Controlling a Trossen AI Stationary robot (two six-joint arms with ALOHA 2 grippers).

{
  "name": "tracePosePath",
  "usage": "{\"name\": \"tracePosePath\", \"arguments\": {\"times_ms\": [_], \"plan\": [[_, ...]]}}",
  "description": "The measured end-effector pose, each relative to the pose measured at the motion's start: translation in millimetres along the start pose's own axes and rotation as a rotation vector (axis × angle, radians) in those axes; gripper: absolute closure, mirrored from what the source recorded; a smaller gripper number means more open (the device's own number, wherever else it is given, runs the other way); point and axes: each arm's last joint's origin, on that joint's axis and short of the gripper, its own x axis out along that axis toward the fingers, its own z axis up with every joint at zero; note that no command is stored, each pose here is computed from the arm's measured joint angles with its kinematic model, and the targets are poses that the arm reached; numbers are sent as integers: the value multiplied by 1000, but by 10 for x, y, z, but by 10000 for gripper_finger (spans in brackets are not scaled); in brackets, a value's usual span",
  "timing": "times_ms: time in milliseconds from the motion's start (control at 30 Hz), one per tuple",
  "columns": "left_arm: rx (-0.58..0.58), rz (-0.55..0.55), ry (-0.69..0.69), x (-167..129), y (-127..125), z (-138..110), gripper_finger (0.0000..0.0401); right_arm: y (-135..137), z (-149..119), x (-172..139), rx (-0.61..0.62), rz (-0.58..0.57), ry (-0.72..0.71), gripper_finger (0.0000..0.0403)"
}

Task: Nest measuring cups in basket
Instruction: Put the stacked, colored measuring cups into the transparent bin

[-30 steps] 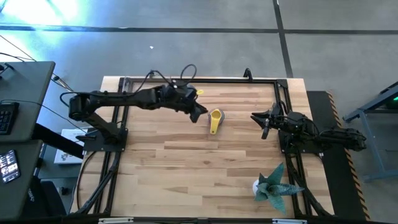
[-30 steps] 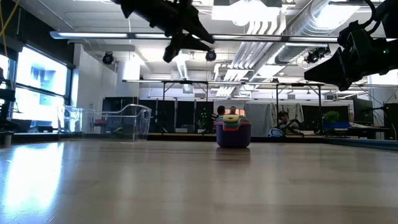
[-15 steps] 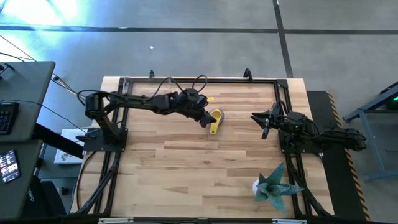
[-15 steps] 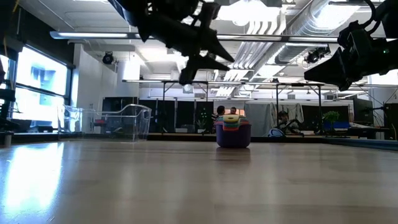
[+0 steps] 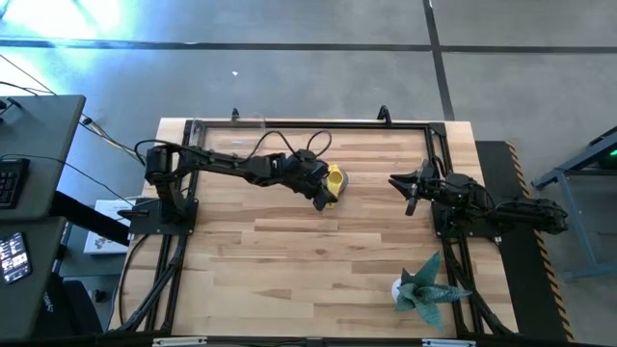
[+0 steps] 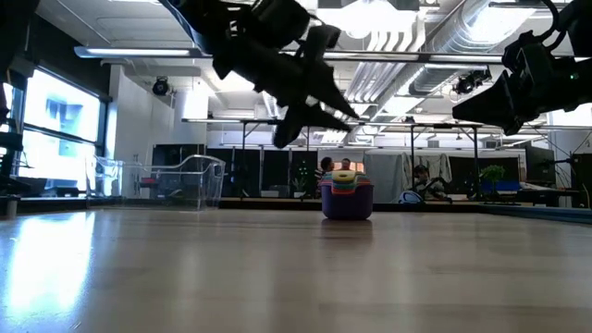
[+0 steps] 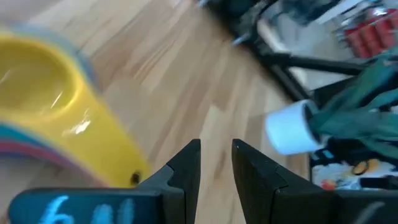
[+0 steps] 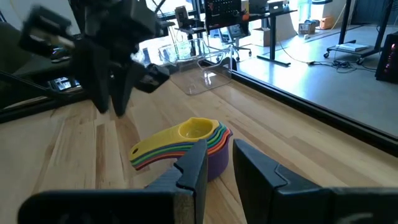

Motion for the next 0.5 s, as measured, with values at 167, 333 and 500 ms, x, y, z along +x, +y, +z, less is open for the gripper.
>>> {"name": "tracePosePath", "arguments": {"times_ms": [167,333,500], "plan": [[-80,111,92,19,51,-149,316,0,0,0,0,0,0,334],[-107,125,117,17,55,-179,282,0,0,0,0,0,0,334],[-137,121,160,-19,140,-218,237,0,0,0,0,0,0,334]]}}
